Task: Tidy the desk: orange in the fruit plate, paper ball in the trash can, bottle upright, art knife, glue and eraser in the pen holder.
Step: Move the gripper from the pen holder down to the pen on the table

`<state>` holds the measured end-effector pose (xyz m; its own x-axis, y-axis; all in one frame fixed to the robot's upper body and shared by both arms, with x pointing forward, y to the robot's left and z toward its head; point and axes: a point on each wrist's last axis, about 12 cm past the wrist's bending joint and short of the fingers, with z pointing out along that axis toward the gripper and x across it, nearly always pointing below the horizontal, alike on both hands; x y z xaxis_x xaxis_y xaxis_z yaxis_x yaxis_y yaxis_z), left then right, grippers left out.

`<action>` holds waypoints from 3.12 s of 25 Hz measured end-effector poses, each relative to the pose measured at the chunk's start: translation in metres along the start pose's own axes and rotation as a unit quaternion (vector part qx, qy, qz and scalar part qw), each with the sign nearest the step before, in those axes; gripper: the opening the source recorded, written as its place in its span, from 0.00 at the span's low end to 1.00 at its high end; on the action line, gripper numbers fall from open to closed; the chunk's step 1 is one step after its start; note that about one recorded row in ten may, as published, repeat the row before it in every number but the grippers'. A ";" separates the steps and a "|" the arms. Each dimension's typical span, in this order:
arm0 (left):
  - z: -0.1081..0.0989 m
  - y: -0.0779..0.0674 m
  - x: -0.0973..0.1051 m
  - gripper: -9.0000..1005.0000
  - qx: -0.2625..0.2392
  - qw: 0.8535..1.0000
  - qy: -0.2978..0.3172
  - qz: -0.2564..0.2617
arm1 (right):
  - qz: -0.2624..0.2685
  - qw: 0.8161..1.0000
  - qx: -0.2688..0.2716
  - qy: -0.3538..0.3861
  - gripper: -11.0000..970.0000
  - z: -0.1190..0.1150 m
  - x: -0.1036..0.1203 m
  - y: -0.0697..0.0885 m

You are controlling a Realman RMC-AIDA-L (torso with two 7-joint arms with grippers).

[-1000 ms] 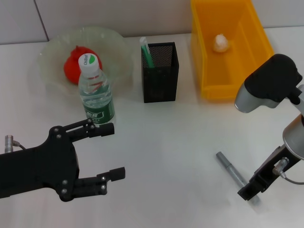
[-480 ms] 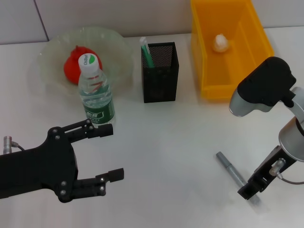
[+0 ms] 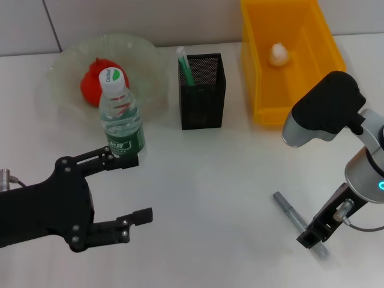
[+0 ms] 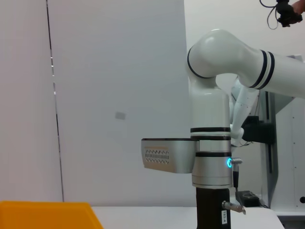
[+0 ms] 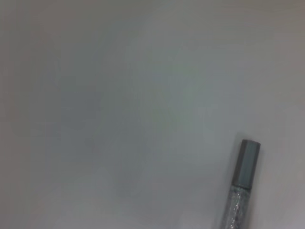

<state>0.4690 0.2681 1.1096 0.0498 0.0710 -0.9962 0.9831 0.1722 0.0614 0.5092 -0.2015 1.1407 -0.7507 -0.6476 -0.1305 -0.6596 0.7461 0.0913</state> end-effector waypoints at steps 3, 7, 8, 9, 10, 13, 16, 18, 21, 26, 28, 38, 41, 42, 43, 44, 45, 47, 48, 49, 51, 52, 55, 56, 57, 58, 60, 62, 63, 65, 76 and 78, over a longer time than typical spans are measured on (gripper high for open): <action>-0.001 0.000 0.000 0.79 -0.001 1.000 -0.001 0.000 | 0.000 1.000 -0.002 0.005 0.67 0.002 -0.001 0.000; 0.000 0.000 0.000 0.79 0.001 1.000 0.000 0.000 | 0.001 1.000 -0.003 0.007 0.55 0.004 -0.002 -0.001; 0.000 0.000 0.000 0.79 0.001 1.000 0.000 0.000 | 0.001 1.000 -0.003 0.007 0.55 0.004 -0.002 -0.001; 0.000 0.000 0.000 0.79 0.001 1.000 0.000 0.000 | 0.001 1.000 -0.003 0.007 0.55 0.004 -0.002 -0.001; 0.000 0.000 0.000 0.79 0.001 1.000 0.000 0.000 | 0.001 1.000 -0.003 0.008 0.55 0.004 -0.002 -0.001; -0.001 0.000 0.000 0.79 0.001 1.000 0.000 0.000 | 0.002 1.000 -0.003 0.008 0.55 0.005 -0.002 -0.001; 0.000 0.000 0.000 0.79 0.001 1.000 0.000 -0.001 | 0.002 1.000 -0.003 0.010 0.55 0.007 -0.002 0.000; 0.000 0.000 0.000 0.79 0.001 1.000 0.001 -0.001 | 0.001 1.000 -0.003 0.013 0.55 0.009 -0.003 0.001; -0.001 0.000 0.000 0.79 0.001 1.000 0.001 0.000 | -0.002 1.000 -0.003 0.016 0.55 0.010 -0.004 0.001; -0.001 0.000 0.000 0.79 0.001 1.000 0.000 0.000 | -0.001 1.000 -0.002 0.014 0.55 0.009 -0.005 0.002; -0.001 0.000 0.000 0.79 0.001 1.000 0.000 -0.001 | -0.001 1.000 -0.002 0.014 0.55 0.009 -0.005 0.002; -0.001 0.000 0.000 0.79 0.001 1.000 0.001 -0.001 | -0.007 1.000 0.002 0.015 0.45 0.009 -0.008 0.004; -0.001 0.000 0.000 0.79 0.001 1.000 0.001 -0.001 | -0.007 1.000 0.002 0.015 0.43 0.009 -0.008 0.004; -0.001 0.000 0.000 0.79 0.001 1.000 0.001 -0.001 | -0.007 1.000 0.002 0.015 0.43 0.009 -0.008 0.004; -0.001 0.000 0.000 0.79 0.001 1.000 0.001 -0.001 | -0.006 1.000 0.002 0.015 0.43 0.009 -0.008 0.004; -0.001 0.000 0.000 0.79 0.001 1.000 0.001 0.000 | -0.006 1.000 0.002 0.015 0.43 0.009 -0.008 0.004; -0.001 0.000 0.000 0.79 0.001 1.000 0.002 0.000 | -0.005 1.000 0.002 0.016 0.43 0.010 -0.008 0.004; -0.001 0.000 0.000 0.79 0.001 1.000 0.002 0.000 | -0.004 1.000 0.002 0.018 0.43 0.010 -0.008 0.003; -0.001 0.000 0.000 0.79 0.001 1.000 0.002 0.000 | -0.004 1.000 0.002 0.019 0.43 0.011 -0.008 0.003; -0.001 0.000 0.000 0.79 0.001 1.000 0.002 0.000 | -0.003 1.000 0.001 0.020 0.43 0.011 -0.008 0.003; -0.001 0.000 0.000 0.79 0.001 1.000 0.002 0.001 | -0.003 1.000 0.001 0.023 0.43 0.012 -0.008 0.003; -0.001 0.000 0.000 0.79 0.001 1.000 0.002 0.001 | -0.003 1.000 0.000 0.023 0.43 0.013 -0.008 0.002; -0.001 0.000 0.000 0.79 0.001 1.000 0.001 0.001 | -0.003 1.000 0.000 0.024 0.43 0.013 -0.008 0.003; -0.001 0.000 -0.001 0.79 0.001 1.000 0.001 0.002 | -0.004 1.000 0.001 0.024 0.43 0.013 -0.008 0.003; -0.001 0.000 -0.001 0.79 0.001 1.000 0.001 0.002 | -0.004 1.000 0.001 0.024 0.43 0.013 -0.008 0.003; -0.001 0.000 -0.001 0.79 0.001 1.000 0.001 0.002 | -0.004 1.000 0.001 0.024 0.43 0.013 -0.008 0.003; -0.001 0.000 -0.001 0.79 0.001 1.000 0.001 0.002 | -0.004 1.000 0.002 0.024 0.43 0.013 -0.009 0.002; -0.001 0.000 -0.001 0.79 0.002 1.000 0.000 0.002 | -0.004 1.000 0.005 0.024 0.43 0.013 -0.009 0.002; -0.001 0.000 -0.001 0.79 0.003 1.000 0.000 0.002 | -0.004 1.000 0.008 0.025 0.43 0.013 -0.009 0.002; -0.001 0.000 -0.001 0.79 0.003 1.000 0.000 0.002 | -0.006 0.999 0.018 0.030 0.42 0.015 -0.009 0.003; -0.001 -0.002 0.000 0.79 0.003 1.000 -0.003 0.000 | -0.010 0.999 0.024 0.031 0.27 0.017 -0.008 0.005; -0.001 -0.002 0.000 0.79 0.003 1.000 -0.002 -0.001 | -0.012 0.999 0.024 0.032 0.22 0.018 -0.008 0.006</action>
<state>0.4667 0.2692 1.1098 0.0493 0.0659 -0.9966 0.9842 0.1667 0.0597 0.5122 -0.1888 1.1250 -0.7367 -0.6728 -0.0681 -0.6758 0.7359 0.0408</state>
